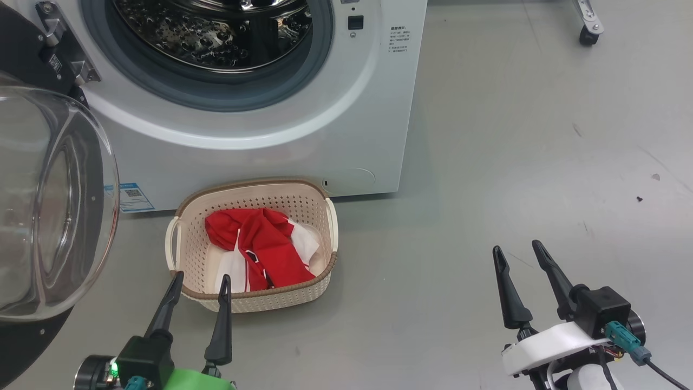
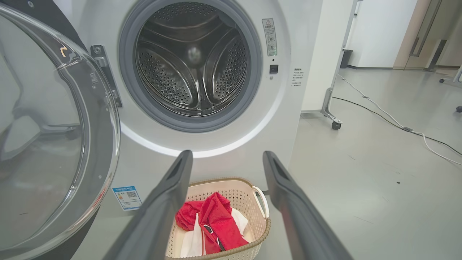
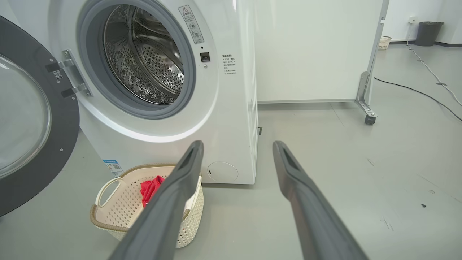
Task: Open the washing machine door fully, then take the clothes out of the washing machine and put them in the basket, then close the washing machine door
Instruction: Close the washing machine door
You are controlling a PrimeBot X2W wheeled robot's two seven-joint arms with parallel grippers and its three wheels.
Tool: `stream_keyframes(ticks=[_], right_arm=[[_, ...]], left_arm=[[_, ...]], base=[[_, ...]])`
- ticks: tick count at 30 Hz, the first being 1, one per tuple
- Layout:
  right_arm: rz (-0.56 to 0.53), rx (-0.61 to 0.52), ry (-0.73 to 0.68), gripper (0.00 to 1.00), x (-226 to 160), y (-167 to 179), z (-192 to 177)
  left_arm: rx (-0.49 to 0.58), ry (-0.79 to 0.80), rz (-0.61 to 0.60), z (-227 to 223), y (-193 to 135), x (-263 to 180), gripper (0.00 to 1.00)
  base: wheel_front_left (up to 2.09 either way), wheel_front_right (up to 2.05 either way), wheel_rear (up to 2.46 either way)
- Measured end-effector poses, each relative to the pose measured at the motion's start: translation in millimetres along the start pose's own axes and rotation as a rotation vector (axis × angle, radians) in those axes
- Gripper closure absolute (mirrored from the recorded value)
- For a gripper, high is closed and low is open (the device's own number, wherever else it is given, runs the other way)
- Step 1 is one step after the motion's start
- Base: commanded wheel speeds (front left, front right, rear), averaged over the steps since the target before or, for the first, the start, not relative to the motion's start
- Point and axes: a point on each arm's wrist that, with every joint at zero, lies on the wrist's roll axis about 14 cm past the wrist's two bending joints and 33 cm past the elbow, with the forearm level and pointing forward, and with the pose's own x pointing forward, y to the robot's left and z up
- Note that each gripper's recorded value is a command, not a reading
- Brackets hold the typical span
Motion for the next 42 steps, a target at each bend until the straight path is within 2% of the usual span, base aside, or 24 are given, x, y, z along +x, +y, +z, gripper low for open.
stream_keyframes(ticks=[13,42], right_arm=[[-0.002,-0.001,-0.002,0.0,0.1,-0.4,0.8],[0.011,-0.005,-0.02,0.0,1.7,3.6,6.5]], left_arm=[[0.0,-0.001,0.002,0.6,0.3,-0.5,0.0],[0.002,-0.005,0.006,4.1,0.2,-7.5,0.0]], base=[[-0.42,0.42,0.0],[-0.01,0.01,0.0]])
